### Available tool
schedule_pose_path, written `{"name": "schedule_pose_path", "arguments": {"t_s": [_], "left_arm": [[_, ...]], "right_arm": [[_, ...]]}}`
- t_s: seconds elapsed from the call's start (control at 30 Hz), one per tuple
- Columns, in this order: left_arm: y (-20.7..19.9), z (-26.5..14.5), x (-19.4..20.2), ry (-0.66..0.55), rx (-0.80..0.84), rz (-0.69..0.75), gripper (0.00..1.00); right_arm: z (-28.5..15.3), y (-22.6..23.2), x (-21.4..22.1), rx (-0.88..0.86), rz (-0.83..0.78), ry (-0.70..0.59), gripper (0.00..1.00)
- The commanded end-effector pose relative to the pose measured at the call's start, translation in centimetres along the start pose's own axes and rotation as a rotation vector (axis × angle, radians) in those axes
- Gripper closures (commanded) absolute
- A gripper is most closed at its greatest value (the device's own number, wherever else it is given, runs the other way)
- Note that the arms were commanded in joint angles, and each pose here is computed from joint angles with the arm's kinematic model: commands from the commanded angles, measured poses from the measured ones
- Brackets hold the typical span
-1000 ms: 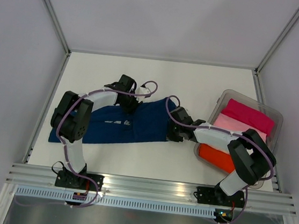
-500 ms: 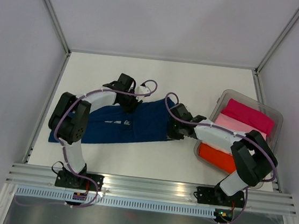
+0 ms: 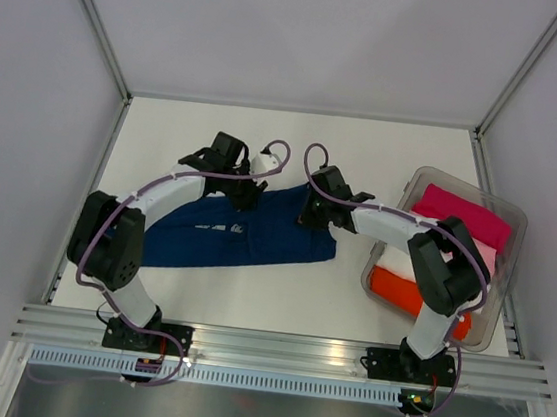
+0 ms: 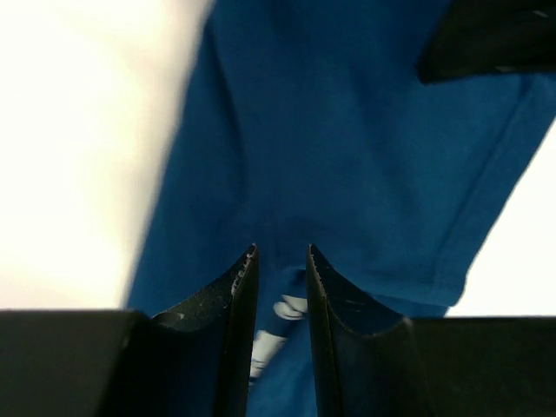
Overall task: Roll the t-shirts
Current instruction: Fold the tshirt
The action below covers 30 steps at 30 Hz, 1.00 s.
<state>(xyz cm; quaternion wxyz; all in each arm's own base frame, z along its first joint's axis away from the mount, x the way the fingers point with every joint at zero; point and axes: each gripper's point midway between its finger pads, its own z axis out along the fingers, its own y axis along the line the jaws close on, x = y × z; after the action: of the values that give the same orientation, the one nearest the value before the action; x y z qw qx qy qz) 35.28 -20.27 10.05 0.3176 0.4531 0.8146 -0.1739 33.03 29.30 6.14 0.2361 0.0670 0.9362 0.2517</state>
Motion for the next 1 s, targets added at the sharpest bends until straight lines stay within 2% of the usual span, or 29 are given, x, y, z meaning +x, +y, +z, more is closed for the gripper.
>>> {"name": "schedule_pose_path", "arguments": {"t_s": [0.0,0.23,0.47,0.63,0.8,0.9,0.97], "left_arm": [[-2.8,1.8,2.6,0.070,0.074,-0.083,0.66],[-0.3,4.9,7.7,0.235,-0.040,-0.134,0.69],[-0.9,4.6,9.0,0.259,-0.037,-0.132,0.70],[-1.3,3.2,5.9,0.163,-0.014,-0.109,0.68],[-0.1,-0.4,-0.6,0.034,-0.054,-0.077,0.64],[1.5,-3.3,-2.3,-0.022,-0.106,-0.132,0.64],[3.5,-4.8,-1.4,-0.022,-0.165,-0.182,0.64]], "right_arm": [[1.6,-0.3,0.1,-0.001,0.025,0.018,1.00],[2.7,-6.0,0.2,0.145,0.042,0.016,1.00],[2.9,-7.2,-0.1,0.175,0.025,0.026,1.00],[1.6,-6.0,-2.7,0.196,-0.043,-0.011,1.00],[-2.6,-4.4,-5.7,0.231,-0.118,-0.099,1.00],[-4.5,-4.8,-4.3,0.253,-0.134,-0.089,1.00],[-5.1,-5.7,-2.3,0.275,-0.132,-0.060,1.00]]}}
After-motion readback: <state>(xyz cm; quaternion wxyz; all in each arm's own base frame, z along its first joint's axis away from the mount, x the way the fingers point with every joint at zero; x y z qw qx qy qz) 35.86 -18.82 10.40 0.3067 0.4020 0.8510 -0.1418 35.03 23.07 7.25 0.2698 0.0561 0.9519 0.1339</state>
